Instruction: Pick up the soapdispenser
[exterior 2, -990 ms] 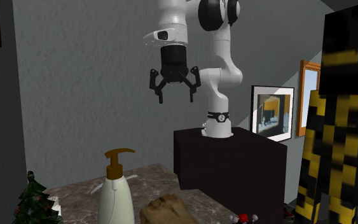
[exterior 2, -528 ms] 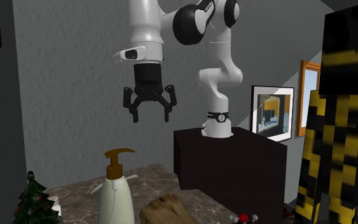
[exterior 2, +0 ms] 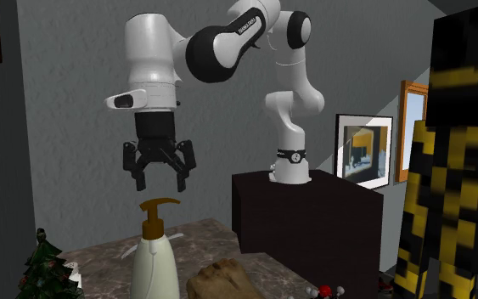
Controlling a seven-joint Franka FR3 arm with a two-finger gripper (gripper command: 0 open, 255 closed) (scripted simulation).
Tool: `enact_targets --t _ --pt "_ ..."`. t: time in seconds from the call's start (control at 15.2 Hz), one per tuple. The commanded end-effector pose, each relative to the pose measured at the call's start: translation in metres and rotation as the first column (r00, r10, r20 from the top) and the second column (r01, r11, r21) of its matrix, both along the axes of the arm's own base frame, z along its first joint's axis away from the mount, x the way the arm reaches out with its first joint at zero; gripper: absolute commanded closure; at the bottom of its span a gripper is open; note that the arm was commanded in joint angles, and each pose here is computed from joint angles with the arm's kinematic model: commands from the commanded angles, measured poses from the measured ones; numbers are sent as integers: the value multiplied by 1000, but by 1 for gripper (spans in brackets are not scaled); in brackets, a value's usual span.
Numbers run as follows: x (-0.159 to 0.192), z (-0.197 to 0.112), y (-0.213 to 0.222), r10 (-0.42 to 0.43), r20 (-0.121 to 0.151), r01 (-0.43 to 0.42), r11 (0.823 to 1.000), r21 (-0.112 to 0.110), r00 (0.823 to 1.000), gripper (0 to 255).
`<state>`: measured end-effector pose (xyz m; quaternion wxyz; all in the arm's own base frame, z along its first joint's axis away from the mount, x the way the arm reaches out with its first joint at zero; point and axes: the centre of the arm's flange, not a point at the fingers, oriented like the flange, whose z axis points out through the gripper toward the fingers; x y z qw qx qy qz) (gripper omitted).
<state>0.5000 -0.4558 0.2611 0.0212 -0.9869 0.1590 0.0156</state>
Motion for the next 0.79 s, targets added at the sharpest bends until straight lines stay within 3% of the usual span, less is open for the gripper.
enact_targets --t 0.0,0.66,0.73 --pt "5 -16 -21 -17 0 17 1000 -1 1000 0" --pt "5 -56 -22 -18 0 18 1000 -1 1000 0" --pt "5 -56 -22 -18 0 18 1000 -1 1000 255"
